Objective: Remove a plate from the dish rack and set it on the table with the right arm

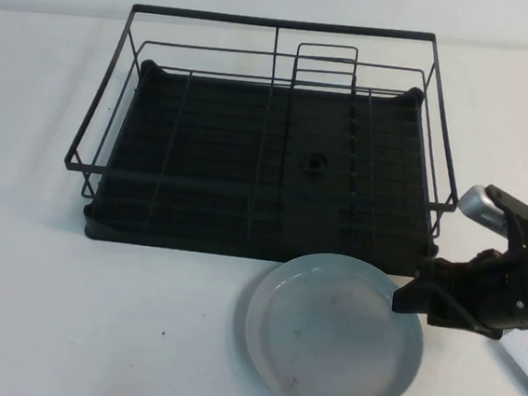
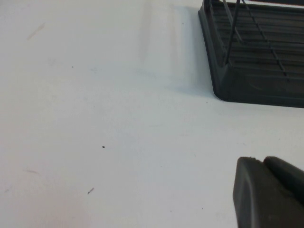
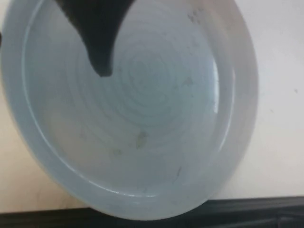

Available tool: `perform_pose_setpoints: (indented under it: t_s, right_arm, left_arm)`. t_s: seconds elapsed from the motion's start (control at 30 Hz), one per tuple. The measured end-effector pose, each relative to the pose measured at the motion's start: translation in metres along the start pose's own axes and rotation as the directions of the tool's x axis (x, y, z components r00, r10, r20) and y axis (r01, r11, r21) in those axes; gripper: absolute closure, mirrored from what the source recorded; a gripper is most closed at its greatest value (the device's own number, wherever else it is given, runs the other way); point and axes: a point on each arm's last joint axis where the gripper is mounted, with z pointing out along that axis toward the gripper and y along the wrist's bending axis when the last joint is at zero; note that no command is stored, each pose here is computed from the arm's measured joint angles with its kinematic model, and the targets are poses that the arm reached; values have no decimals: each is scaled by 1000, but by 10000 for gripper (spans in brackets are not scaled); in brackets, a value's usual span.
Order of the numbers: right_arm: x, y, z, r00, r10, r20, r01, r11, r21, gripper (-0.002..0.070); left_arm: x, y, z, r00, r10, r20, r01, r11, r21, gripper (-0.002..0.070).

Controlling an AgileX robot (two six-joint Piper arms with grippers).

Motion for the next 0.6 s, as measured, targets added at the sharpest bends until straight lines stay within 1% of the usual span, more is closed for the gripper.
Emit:
perform_pose_setpoints:
  t_s: [0.1,0.23,0.33,0.43,0.47,0.5,0.6]
  right_arm:
    - [-8,2,-6,998,-57,-39,59,997,58,318]
    - [-15,7,-23,990,-120,-70,128,982,136,391]
    - [-16,14,-44,978,-196,-70,206,960,191,478]
    - [-12,22,-69,964,-264,-38,265,935,235,609]
    - [-10,25,-78,957,-288,-23,285,926,248,638]
    - [-7,29,-88,951,-310,-5,301,918,258,657]
    - [5,41,-119,926,-373,61,344,898,276,681]
  left_arm:
    - [0,0,0,1000,0,0,0,1000,0,679]
    - [0,0,0,1000,0,0,0,1000,0,679]
    - [0,0,0,1000,0,0,0,1000,0,679]
    - [0,0,0,1000,0,0,0,1000,0,679]
    - [0,0,0,1000,0,0,0,1000,0,679]
    - [0,0,0,1000,0,0,0,1000,0,679]
    - [0,0,0,1000,0,0,0,1000,0,679]
